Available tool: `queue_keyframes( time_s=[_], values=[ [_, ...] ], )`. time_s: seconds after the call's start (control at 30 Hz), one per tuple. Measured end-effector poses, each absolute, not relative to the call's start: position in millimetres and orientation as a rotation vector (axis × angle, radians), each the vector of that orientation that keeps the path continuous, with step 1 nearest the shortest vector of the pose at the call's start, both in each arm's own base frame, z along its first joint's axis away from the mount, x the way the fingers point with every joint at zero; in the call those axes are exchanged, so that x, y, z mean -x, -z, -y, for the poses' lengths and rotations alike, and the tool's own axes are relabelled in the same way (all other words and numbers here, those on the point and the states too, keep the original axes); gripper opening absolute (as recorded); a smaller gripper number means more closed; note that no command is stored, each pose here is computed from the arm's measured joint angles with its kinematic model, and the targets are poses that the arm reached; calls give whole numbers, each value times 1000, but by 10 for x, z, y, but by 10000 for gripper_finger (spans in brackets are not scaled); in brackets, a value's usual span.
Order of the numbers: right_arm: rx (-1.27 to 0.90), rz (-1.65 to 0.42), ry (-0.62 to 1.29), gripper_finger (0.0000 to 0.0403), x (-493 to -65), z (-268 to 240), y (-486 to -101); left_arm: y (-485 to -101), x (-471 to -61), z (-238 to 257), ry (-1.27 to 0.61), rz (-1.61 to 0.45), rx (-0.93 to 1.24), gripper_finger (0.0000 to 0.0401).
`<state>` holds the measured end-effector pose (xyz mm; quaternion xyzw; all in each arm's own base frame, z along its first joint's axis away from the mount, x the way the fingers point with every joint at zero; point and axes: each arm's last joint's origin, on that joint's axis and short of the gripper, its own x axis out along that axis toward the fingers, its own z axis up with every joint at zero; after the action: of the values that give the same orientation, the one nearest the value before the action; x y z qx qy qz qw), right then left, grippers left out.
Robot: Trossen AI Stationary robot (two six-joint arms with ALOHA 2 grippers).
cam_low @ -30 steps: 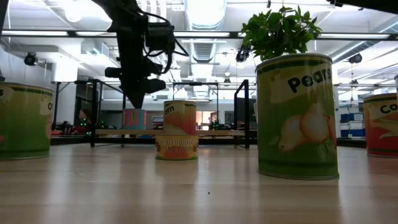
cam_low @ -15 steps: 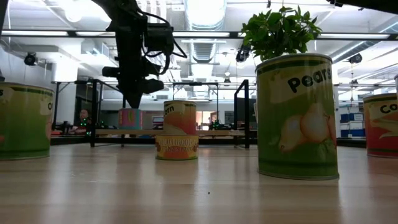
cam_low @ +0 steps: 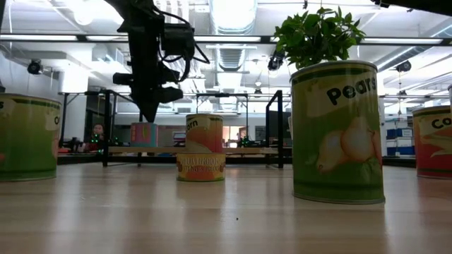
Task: Pick and place cans onto a shelf
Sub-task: Put the canned mixed vegetables on the shelf, then put the top canned corn on the shelf
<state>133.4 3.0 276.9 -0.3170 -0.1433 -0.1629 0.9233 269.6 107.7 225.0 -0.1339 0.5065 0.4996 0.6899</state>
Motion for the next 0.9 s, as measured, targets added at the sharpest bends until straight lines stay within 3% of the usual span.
queue_keyframes(
  time_s=[0.27,0.6,0.9],
  values=[
    [653,277,331,18,-1343,-30,-2752,-2426,-2807,-513,-1019,-1009,98,0],
    [652,279,329,18,-1342,-30,-2757,-2579,-2867,866,-235,-832,-318,0],
    [580,237,296,18,-1467,-42,-2727,-2524,-2441,894,116,-514,-300,0]
  ],
)
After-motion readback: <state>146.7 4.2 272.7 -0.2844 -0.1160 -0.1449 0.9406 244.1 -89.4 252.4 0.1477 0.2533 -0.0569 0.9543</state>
